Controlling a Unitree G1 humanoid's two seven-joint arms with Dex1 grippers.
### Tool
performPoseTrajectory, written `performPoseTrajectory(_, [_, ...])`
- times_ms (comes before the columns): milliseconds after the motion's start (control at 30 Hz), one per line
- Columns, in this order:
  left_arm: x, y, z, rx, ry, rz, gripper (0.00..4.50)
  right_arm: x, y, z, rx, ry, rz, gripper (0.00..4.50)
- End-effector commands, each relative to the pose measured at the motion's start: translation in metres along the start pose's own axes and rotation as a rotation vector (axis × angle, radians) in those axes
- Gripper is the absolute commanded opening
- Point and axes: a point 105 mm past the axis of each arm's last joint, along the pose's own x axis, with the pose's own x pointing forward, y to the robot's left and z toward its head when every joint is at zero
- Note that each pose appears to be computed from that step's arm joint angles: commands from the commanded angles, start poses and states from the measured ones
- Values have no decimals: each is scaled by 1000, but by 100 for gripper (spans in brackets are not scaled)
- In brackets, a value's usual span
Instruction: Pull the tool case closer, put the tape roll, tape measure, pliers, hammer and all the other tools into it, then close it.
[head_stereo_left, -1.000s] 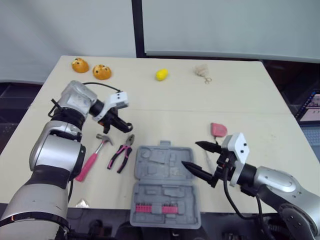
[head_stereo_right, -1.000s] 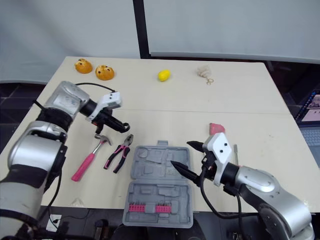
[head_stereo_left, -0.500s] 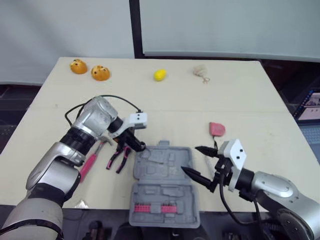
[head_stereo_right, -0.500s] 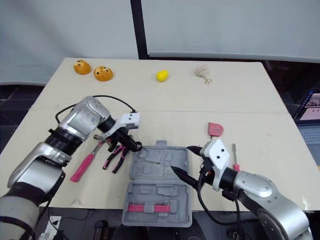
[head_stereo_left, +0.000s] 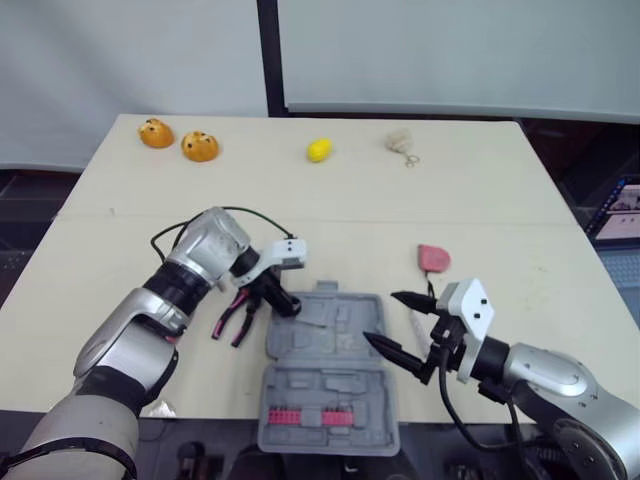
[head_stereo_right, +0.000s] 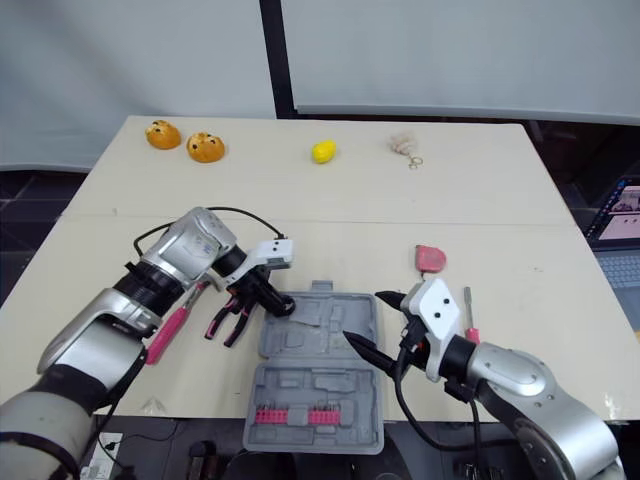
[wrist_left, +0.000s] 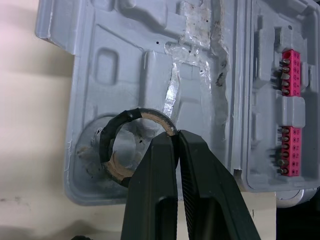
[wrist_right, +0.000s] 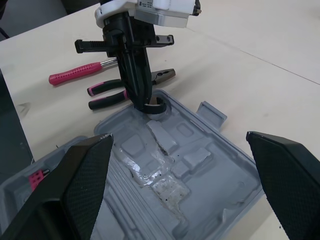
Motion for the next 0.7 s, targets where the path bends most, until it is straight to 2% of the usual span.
performPoseTrajectory(33, [-6, 4, 5, 25, 5, 16, 3, -3, 5, 9, -28, -38, 11, 450])
performPoseTrajectory(533, [-3, 13, -1, 51, 14, 46, 3, -4, 3, 6, -24, -26, 3, 450])
performPoseTrajectory(633, [-7, 16, -4, 66, 24, 78, 106, -4, 2, 6, -26, -23, 3, 450])
performPoseTrajectory(700, [-14, 18, -3, 85, 12, 108, 202, -5, 2, 6, -28, -19, 3, 450])
